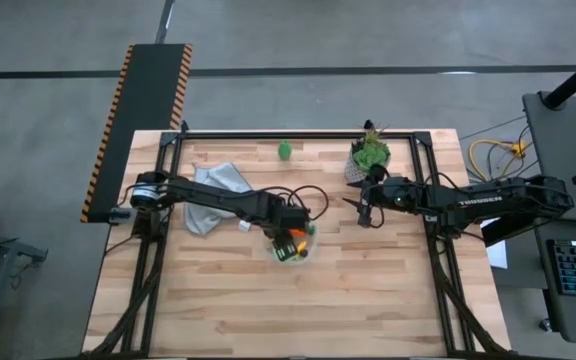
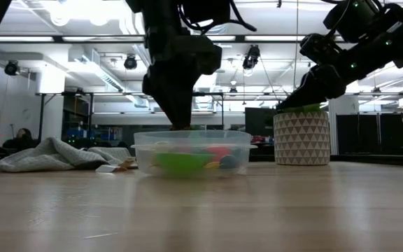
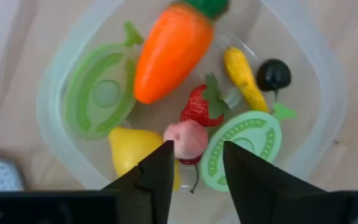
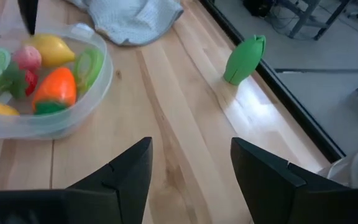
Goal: Pick and placing Produce into tupperware
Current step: Put the green corn into the transparent bin
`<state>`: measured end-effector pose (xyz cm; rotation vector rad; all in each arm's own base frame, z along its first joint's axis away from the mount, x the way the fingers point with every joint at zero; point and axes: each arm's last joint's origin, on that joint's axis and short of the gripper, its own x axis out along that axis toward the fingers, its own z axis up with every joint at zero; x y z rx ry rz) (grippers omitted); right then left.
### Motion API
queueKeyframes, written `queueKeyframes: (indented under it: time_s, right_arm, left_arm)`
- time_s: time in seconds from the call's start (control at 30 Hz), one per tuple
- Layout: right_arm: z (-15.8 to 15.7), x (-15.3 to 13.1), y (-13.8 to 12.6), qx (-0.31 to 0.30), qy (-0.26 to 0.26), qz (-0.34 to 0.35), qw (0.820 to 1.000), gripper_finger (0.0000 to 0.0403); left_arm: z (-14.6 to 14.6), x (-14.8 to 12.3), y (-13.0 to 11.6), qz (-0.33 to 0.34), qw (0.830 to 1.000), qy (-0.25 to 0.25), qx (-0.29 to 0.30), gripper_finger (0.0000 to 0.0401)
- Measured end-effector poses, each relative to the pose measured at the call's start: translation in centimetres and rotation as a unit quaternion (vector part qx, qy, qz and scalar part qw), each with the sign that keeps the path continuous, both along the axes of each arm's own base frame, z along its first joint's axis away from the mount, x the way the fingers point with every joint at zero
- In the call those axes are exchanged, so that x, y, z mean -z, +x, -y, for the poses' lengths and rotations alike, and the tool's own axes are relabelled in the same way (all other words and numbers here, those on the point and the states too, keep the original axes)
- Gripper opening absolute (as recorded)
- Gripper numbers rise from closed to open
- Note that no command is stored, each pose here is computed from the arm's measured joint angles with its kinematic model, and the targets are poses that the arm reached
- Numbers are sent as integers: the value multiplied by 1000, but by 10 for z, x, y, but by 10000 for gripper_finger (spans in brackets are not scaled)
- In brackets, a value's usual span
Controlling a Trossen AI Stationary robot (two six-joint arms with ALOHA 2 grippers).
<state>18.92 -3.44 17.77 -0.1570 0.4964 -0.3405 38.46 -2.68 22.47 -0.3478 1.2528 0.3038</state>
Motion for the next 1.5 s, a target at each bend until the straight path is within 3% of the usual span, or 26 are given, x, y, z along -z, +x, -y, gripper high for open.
queueKeyframes:
  time_s: [0.1,0.2,0.33,0.5,0.63,0.8,0.93,1.1,1.27,1.4,1.5]
  right_arm:
    - [0,-2,1,1,1,4,1000,210]
    - [0,-2,1,2,2,6,1000,210]
    - [0,-2,1,11,20,13,1000,210]
    - [0,-2,1,24,45,24,998,210]
    - [0,-3,1,30,57,34,997,210]
    - [0,-5,2,31,59,43,997,210]
    - [0,-5,2,31,60,43,997,210]
    - [0,-6,3,28,57,48,997,210]
    - [0,-7,3,24,44,51,997,210]
    - [0,-7,3,23,43,50,998,210]
    - [0,-7,3,20,37,48,998,210]
  left_arm:
    - [1,0,1,3,1000,-10,16,144]
    - [0,-1,1,3,998,16,56,154]
    - [-8,-12,1,11,989,100,109,156]
    - [-19,-36,-3,27,963,211,164,157]
    - [-30,-62,-11,59,948,271,158,176]
    - [-43,-106,-28,127,913,371,117,219]
    - [-47,-146,-49,161,871,461,58,241]
    - [-56,-180,-65,246,841,480,-25,244]
    - [-77,-172,-64,275,825,488,-75,244]
    - [-101,-152,-65,250,819,508,-94,244]
    - [-120,-143,-66,241,805,531,-109,244]
